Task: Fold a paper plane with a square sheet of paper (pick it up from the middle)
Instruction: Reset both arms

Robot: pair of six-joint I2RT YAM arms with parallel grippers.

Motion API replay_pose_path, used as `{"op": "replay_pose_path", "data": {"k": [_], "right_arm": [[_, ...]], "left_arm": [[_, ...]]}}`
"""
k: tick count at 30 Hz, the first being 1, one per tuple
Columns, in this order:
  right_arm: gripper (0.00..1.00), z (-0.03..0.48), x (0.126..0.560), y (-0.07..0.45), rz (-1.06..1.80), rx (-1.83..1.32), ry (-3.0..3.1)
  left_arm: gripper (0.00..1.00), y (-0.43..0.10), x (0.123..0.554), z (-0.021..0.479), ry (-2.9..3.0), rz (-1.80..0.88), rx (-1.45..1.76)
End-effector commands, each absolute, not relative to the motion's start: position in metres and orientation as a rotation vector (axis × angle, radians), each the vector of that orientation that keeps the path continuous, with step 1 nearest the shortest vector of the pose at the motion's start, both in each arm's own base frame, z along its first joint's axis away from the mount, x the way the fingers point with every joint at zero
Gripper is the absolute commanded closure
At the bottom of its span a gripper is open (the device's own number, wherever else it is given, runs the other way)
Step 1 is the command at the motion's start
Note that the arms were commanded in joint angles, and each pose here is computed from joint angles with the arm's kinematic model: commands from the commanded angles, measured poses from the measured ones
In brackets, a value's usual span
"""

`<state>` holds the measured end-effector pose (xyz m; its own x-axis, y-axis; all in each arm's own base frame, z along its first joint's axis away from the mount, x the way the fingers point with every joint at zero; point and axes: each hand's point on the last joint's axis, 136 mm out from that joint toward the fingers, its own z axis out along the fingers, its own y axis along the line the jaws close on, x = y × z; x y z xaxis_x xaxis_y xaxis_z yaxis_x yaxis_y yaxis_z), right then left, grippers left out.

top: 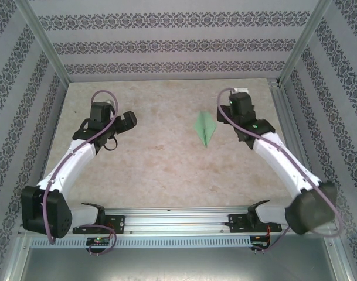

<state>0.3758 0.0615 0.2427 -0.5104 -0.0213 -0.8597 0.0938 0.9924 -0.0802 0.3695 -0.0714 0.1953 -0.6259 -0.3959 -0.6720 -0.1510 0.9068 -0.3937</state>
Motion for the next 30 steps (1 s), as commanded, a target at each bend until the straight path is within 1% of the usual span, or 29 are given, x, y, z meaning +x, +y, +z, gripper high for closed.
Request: {"op": "replay_pose_path", "data": {"k": [1, 4, 7, 8, 10, 13, 15, 18, 21, 24, 28, 30], "right_arm": [[0.02, 0.21, 0.36, -0.006, -0.426, 0.276, 1.934], [0.02, 0.18, 0.346, -0.036, -0.4, 0.347, 1.874], [0.02, 0.151, 0.343, -0.055, -0.35, 0.398, 1.902], [0.02, 0.145, 0.346, -0.051, -0.302, 0.354, 1.919], [0.02, 0.14, 0.352, -0.045, -0.259, 0.307, 1.904], [0.02, 0.141, 0.361, -0.043, -0.251, 0.269, 1.879], [0.02, 0.144, 0.367, -0.044, -0.235, 0.275, 1.836], [0.02, 0.141, 0.38, -0.031, -0.179, 0.189, 1.867], [0.02, 0.146, 0.387, -0.018, -0.11, 0.137, 1.833], [0.02, 0.146, 0.393, -0.017, -0.118, 0.118, 1.826], [0.02, 0.148, 0.397, -0.008, -0.114, 0.026, 1.778], [0.02, 0.13, 0.391, -0.014, -0.114, 0.057, 1.741]], "left_arm": [[0.0, -0.017, 0.376, 0.21, 2.055, 0.012, -0.385], [0.0, 0.01, 0.378, 0.198, 1.986, 0.229, -0.364], [0.0, 0.016, 0.382, 0.179, 1.986, 0.34, -0.281], [0.0, 0.017, 0.384, 0.172, 1.984, 0.354, -0.268], [0.0, 0.013, 0.388, 0.158, 1.973, 0.337, -0.233], [0.0, -0.008, 0.399, 0.137, 1.969, 0.23, -0.114], [0.0, -0.011, 0.404, 0.119, 1.989, 0.249, -0.055], [0.0, -0.023, 0.412, 0.124, 1.933, 0.22, 0.049], [0.0, -0.021, 0.415, 0.115, 1.912, 0.179, 0.038], [0.0, -0.01, 0.41, 0.112, 1.896, 0.106, -0.01], [0.0, -0.003, 0.402, 0.102, 1.892, 0.116, -0.05], [0.0, -0.002, 0.402, 0.105, 1.851, 0.121, -0.053]]}}
